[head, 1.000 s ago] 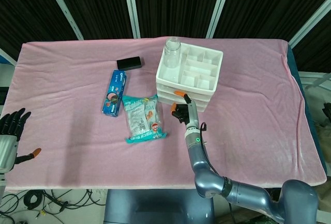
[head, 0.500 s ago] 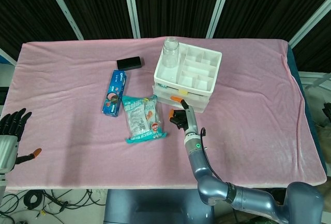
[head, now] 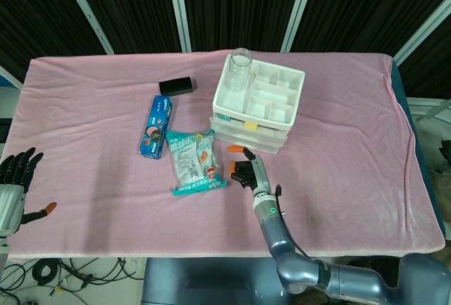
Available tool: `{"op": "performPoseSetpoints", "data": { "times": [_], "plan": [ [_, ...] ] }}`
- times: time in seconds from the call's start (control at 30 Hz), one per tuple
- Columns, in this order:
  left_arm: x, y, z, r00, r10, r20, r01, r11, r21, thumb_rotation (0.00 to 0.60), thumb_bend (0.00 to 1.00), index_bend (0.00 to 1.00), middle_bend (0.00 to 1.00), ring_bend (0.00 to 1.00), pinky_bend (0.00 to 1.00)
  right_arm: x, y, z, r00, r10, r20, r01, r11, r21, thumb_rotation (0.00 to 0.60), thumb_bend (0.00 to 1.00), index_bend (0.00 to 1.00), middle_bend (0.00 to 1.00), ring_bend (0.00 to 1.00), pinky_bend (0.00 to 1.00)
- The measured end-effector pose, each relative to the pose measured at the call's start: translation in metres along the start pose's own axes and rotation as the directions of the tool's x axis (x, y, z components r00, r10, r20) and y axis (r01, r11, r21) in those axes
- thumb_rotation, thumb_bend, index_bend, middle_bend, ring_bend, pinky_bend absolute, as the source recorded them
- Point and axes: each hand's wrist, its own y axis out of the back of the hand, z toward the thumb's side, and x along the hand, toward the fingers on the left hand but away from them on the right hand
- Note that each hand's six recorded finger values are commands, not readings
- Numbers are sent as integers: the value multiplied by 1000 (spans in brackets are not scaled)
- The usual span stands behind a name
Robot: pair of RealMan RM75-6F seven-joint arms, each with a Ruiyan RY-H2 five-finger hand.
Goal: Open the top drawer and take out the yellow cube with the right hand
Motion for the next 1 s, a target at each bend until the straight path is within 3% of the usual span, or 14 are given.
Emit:
{"op": "performPoseSetpoints", "data": {
  "times": [0.27,0.37,0.5,0.7,0.9,1.0],
  "plan": [
    [0,0,0,1000,-1,3,1,1000,4,600,0,0,0,0,0,19,3,21,989,14,-144,15,980,199,600,572,302,862,927,870],
    [-1,0,0,1000,1,3,-1,1000,6,600,0,0,0,0,0,26,10,32,979,2,-203,59,953,298,600,572,282,859,927,870],
    [-1,0,1,1000,0,4,0,1000,8,600,0,0,0,0,0,30,22,45,969,-23,-247,130,895,427,600,572,261,856,927,870],
    [-2,-1,2,1000,-2,3,2,1000,11,600,0,0,0,0,0,30,45,64,959,-84,-269,227,796,561,600,571,257,856,927,871],
    [-2,-1,2,1000,-2,1,2,1000,11,600,0,0,0,0,0,25,59,68,964,-133,-230,252,731,634,600,573,257,856,927,870],
    [-2,-1,2,1000,-3,0,3,1000,8,600,0,0,0,0,0,22,64,65,969,-153,-195,244,718,652,600,572,257,856,927,870]
  ]
}}
